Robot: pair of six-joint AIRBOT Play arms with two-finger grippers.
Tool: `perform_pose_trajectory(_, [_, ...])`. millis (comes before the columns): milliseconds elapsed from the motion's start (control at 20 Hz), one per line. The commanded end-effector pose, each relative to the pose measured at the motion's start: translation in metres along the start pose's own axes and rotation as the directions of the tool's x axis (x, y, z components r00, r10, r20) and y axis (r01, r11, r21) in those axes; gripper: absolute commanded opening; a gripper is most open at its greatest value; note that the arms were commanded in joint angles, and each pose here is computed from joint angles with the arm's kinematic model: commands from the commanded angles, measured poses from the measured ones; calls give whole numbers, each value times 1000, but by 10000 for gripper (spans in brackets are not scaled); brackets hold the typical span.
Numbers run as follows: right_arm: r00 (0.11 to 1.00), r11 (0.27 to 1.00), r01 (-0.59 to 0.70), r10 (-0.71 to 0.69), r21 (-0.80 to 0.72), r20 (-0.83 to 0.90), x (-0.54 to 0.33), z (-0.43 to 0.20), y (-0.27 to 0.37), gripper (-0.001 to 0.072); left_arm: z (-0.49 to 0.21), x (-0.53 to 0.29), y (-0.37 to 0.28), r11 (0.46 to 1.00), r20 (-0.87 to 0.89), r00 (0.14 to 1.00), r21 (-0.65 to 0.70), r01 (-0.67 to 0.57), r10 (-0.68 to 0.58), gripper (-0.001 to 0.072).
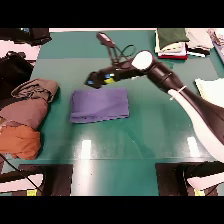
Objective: Fold the shirts.
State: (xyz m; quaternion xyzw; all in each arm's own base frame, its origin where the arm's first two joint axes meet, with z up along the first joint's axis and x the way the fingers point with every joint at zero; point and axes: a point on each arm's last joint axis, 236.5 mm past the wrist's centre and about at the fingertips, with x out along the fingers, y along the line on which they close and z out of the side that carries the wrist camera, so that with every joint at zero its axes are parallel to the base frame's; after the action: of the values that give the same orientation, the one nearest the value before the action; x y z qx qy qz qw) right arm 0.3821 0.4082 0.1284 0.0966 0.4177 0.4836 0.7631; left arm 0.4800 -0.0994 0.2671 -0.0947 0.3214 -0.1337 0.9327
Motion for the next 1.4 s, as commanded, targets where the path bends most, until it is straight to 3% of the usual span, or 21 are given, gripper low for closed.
perform_pose_trajectory(0, [986, 977, 130, -110, 168, -125, -44, -51, -86, 365, -6, -3, -13, 999, -18, 1000, 46, 18, -17, 22])
perform_pose_trajectory(100, [974, 915, 214, -171, 343, -151, -74, -94, -142, 368, -9, -2, -23, 997, -25, 999, 65, 35, -34, 22])
perform_pose_trajectory(150, [967, 878, 247, -197, 410, -160, -85, -115, -165, 428, -10, 0, -28, 997, -29, 999, 70, 44, -42, 22])
perform_pose_trajectory(200, [965, 833, 262, -210, 487, -160, -92, -133, -183, 594, -12, 2, -32, 996, -36, 998, 74, 53, -50, 22])
perform_pose_trajectory(250, [970, 790, 244, -190, 562, -153, -94, -147, -192, 612, -14, 5, -35, 995, -44, 998, 79, 58, -55, 22])
perform_pose_trajectory(400, [984, 700, 179, -119, 691, -134, -81, -172, -202, 612, -19, 14, -47, 993, -54, 996, 88, 81, -77, 22])
perform_pose_trajectory(700, [990, 719, 99, 0, 688, -142, 3, -159, -183, 608, -37, 32, -78, 984, -106, 987, 118, 135, -122, 22])
perform_pose_trajectory(750, [991, 722, 79, 16, 688, -131, 17, -152, -180, 592, -40, 34, -82, 982, -111, 985, 123, 142, -129, 22])
perform_pose_trajectory(850, [994, 740, 47, 35, 671, -108, 43, -135, -174, 401, -44, 34, -94, 977, -121, 982, 137, 163, -146, 22])
perform_pose_trajectory(900, [994, 755, 41, 38, 655, -107, 50, -129, -172, 286, -46, 34, -100, 975, -125, 980, 144, 172, -155, 22])
perform_pose_trajectory(950, [994, 769, 34, 40, 638, -100, 54, -122, -171, 105, -49, 33, -106, 972, -131, 978, 151, 182, -163, 22])
perform_pose_trajectory(1000, [996, 782, 24, 37, 622, -84, 53, -112, -171, 14, -51, 33, -113, 968, -135, 976, 159, 193, -172, 22])
perform_pose_trajectory(1150, [1000, 803, 19, -29, 595, 7, 16, -72, -187, 14, -56, 32, -133, 957, -139, 969, 181, 226, -202, 22])
perform_pose_trajectory(1250, [990, 831, 100, -140, 547, 31, -36, -56, -215, 14, -59, 31, -147, 949, -138, 965, 194, 248, -223, 22])
perform_pose_trajectory(1350, [959, 812, 218, -282, 542, 37, -106, -54, -250, 13, -63, 30, -156, 943, -147, 960, 203, 263, -237, 22])
